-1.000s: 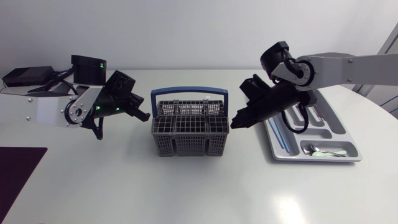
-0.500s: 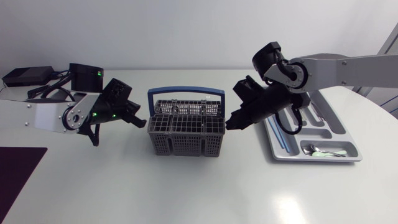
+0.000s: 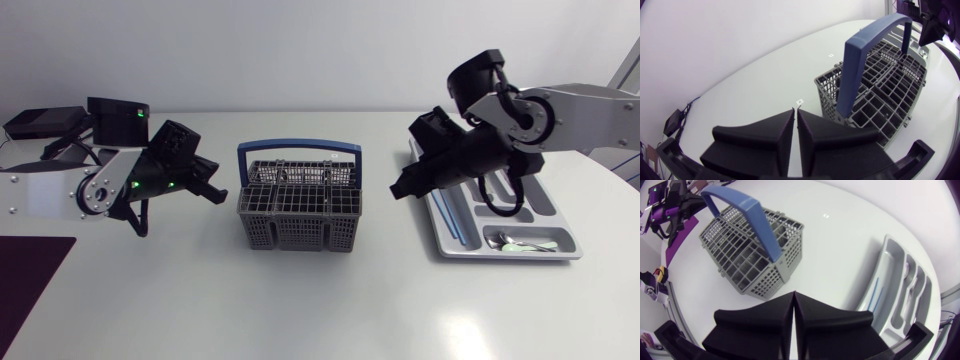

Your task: Unload the cutlery basket into the drawer organizer.

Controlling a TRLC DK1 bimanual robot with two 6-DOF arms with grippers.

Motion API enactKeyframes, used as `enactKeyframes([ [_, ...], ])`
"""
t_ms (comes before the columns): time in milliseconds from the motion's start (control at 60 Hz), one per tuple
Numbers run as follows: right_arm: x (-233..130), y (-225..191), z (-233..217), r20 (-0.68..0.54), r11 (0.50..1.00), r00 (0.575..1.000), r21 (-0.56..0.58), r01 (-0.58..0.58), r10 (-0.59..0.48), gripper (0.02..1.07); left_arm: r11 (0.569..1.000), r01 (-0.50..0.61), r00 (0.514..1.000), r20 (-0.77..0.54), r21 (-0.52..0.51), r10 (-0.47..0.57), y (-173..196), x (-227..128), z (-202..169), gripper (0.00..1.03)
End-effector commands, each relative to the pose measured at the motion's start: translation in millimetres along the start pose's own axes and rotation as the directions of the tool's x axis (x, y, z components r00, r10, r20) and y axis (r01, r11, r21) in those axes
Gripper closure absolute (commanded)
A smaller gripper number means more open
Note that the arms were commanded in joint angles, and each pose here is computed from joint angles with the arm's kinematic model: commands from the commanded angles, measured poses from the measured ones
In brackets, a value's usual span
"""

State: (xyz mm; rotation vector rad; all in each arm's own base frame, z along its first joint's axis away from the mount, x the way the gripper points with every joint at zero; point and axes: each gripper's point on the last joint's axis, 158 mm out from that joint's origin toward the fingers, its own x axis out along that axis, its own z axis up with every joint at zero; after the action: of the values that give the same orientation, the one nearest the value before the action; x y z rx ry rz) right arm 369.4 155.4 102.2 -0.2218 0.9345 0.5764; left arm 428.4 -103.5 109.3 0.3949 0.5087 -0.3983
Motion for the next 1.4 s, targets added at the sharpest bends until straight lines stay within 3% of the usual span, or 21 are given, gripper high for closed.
enactKeyframes([
  [0, -14.5, -15.6, 0.8, 0.049, 0.998, 0.997, 0.007, 0.061, -0.061, 1.01, 1.000, -0.008, 1.000, 0.014, -0.014, 0.008, 1.4, -14.1, 0.1, 0.94],
  [117, -31.1, -32.8, 3.9, 0.110, 0.993, 0.987, 0.014, 0.114, -0.115, 1.00, 1.000, -0.024, 0.999, 0.045, -0.020, 0.025, 4.6, -31.5, 9.3, 0.94],
  [167, -36.1, -37.0, 3.7, 0.131, 0.990, 0.981, 0.010, 0.140, -0.140, 0.91, 0.999, -0.029, 0.998, 0.051, -0.025, 0.030, 6.1, -37.1, 10.4, 0.94],
  [267, -44.0, -43.2, 1.2, 0.158, 0.985, 0.972, 0.010, 0.174, -0.173, 0.50, 0.999, -0.040, 0.997, 0.066, -0.037, 0.042, 8.0, -49.2, 12.3, 0.94],
  [300, -48.3, -45.4, 1.3, 0.172, 0.981, 0.966, 0.010, 0.193, -0.192, 0.32, 0.998, -0.044, 0.996, 0.070, -0.044, 0.047, 8.8, -52.1, 11.9, 0.94],
  [367, -56.2, -46.9, 3.5, 0.203, 0.977, 0.956, 0.004, 0.214, -0.211, 0.04, 0.997, -0.056, 0.995, 0.074, -0.058, 0.060, 12.2, -58.8, 10.5, 0.87],
  [483, -73.1, -54.1, 4.3, 0.249, 0.968, 0.937, 0.004, 0.252, -0.245, 0.06, 0.995, -0.073, 0.993, 0.088, -0.073, 0.079, 17.0, -73.3, 12.3, 0.81],
  [550, -79.3, -58.8, 2.5, 0.261, 0.963, 0.929, 0.001, 0.270, -0.261, 0.06, 0.994, -0.082, 0.991, 0.101, -0.074, 0.089, 17.8, -84.4, 13.8, 0.66],
  [600, -79.8, -58.6, -0.2, 0.259, 0.962, 0.930, -0.014, 0.272, -0.259, 0.05, 0.993, -0.091, 0.989, 0.112, -0.078, 0.100, 19.4, -93.1, 15.1, 0.48],
  [650, -82.5, -61.6, -3.6, 0.260, 0.959, 0.927, -0.013, 0.282, -0.269, 0.05, 0.991, -0.102, 0.987, 0.118, -0.089, 0.112, 21.8, -101.1, 16.0, 0.21],
  [683, -86.4, -65.6, -5.1, 0.267, 0.956, 0.921, -0.001, 0.293, -0.282, 0.06, 0.990, -0.109, 0.985, 0.125, -0.094, 0.120, 23.7, -106.9, 17.2, 0.09],
  [717, -89.5, -67.3, -6.9, 0.272, 0.954, 0.918, 0.004, 0.299, -0.289, 0.06, 0.988, -0.118, 0.982, 0.138, -0.095, 0.131, 25.2, -114.2, 19.3, 0.04],
  [1200, -144.8, -79.5, -20.4, 0.382, 0.916, 0.836, 0.096, 0.389, -0.395, 0.06, 0.959, -0.225, 0.944, 0.206, -0.171, 0.258, 39.2, -184.9, 11.9, 0.04],
  [1383, -170.1, -77.2, -26.4, 0.443, 0.883, 0.771, 0.119, 0.455, -0.457, 0.06, 0.953, -0.250, 0.919, 0.267, -0.173, 0.290, 36.2, -201.1, 11.8, 0.04],
])
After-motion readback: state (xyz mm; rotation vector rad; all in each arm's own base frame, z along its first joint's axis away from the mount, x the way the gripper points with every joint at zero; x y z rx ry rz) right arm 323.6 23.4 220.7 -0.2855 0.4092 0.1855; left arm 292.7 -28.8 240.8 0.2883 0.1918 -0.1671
